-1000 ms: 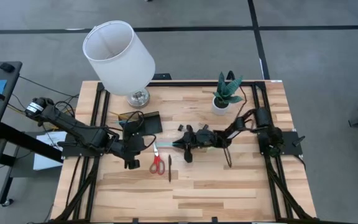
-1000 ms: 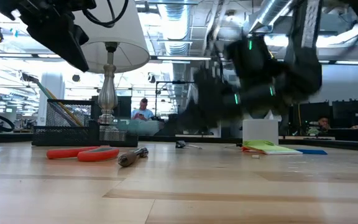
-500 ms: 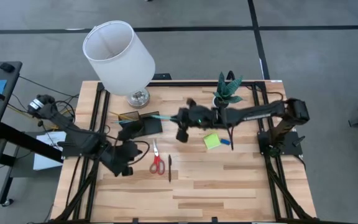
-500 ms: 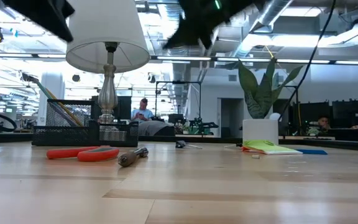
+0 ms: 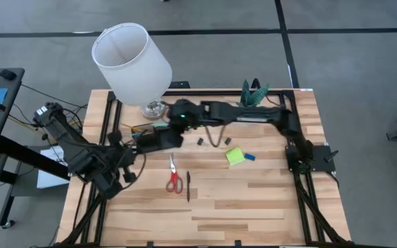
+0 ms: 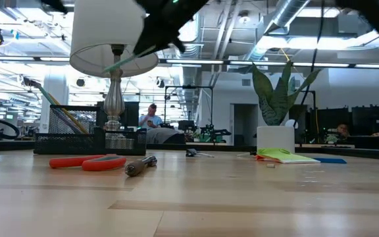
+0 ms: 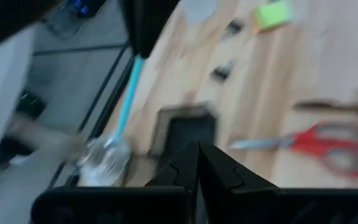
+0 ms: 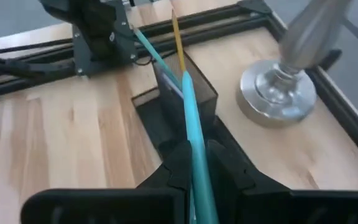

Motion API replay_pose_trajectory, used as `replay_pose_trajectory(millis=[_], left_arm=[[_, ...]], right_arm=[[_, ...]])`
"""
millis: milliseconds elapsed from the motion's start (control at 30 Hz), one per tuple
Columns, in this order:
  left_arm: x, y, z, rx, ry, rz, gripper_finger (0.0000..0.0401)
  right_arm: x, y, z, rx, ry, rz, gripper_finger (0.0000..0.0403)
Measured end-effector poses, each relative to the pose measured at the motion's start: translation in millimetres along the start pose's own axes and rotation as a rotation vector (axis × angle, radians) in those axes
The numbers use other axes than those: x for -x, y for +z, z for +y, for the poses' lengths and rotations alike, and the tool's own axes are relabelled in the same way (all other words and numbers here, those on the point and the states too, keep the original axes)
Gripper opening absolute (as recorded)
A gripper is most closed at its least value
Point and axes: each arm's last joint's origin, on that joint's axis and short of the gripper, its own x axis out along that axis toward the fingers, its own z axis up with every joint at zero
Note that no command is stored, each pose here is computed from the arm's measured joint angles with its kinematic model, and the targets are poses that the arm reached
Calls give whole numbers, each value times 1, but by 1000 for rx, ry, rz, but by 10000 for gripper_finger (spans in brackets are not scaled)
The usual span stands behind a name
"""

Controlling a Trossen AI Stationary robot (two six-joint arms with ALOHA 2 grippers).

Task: Pick and place office supplies into organizer
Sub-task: Put the blue pen into the black desk organizer

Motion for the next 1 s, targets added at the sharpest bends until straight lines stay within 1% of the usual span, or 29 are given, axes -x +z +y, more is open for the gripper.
replay_pose_trajectory(millis=[67, 100, 133, 200, 300, 400, 500, 567, 633, 767, 867, 933, 1000], left_arm=[[2, -9, 8, 13, 50, 57, 0], [2, -12, 10, 48, 60, 74, 0], [1, -14, 9, 64, 53, 84, 0], [0, -19, 9, 45, 28, 84, 0], [2, -24, 10, 34, 29, 86, 0], [0, -27, 9, 35, 32, 94, 0], [-1, -29, 7, 37, 33, 115, 0], [-1, -29, 6, 38, 32, 116, 0], [-1, -29, 7, 34, 34, 117, 0], [-1, -29, 6, 35, 32, 119, 0], [-1, -29, 6, 40, 32, 121, 0], [-2, -29, 6, 46, 27, 121, 0], [-2, -28, 5, 59, 19, 117, 0]], right_arm=[[-14, 7, -1, 5, 36, -15, 28], [-20, 10, -1, 6, 54, -24, 28], [-26, 13, -1, 5, 67, -29, 28], [-38, 14, -5, 1, 70, -5, 28], [-58, 7, -10, -12, 68, 17, 28], [-67, 0, -23, -63, 84, 62, 28], [-72, -2, -36, -85, 83, 77, 28], [-73, 0, -42, -92, 87, 60, 29], [-71, 2, -42, -93, 101, 42, 29], [-71, 3, -42, -103, 166, 44, 29], [-80, -3, -37, -104, 171, 60, 29], [-86, -10, -38, -106, 177, 106, 29], [-85, -5, -38, -108, 186, 76, 29]])
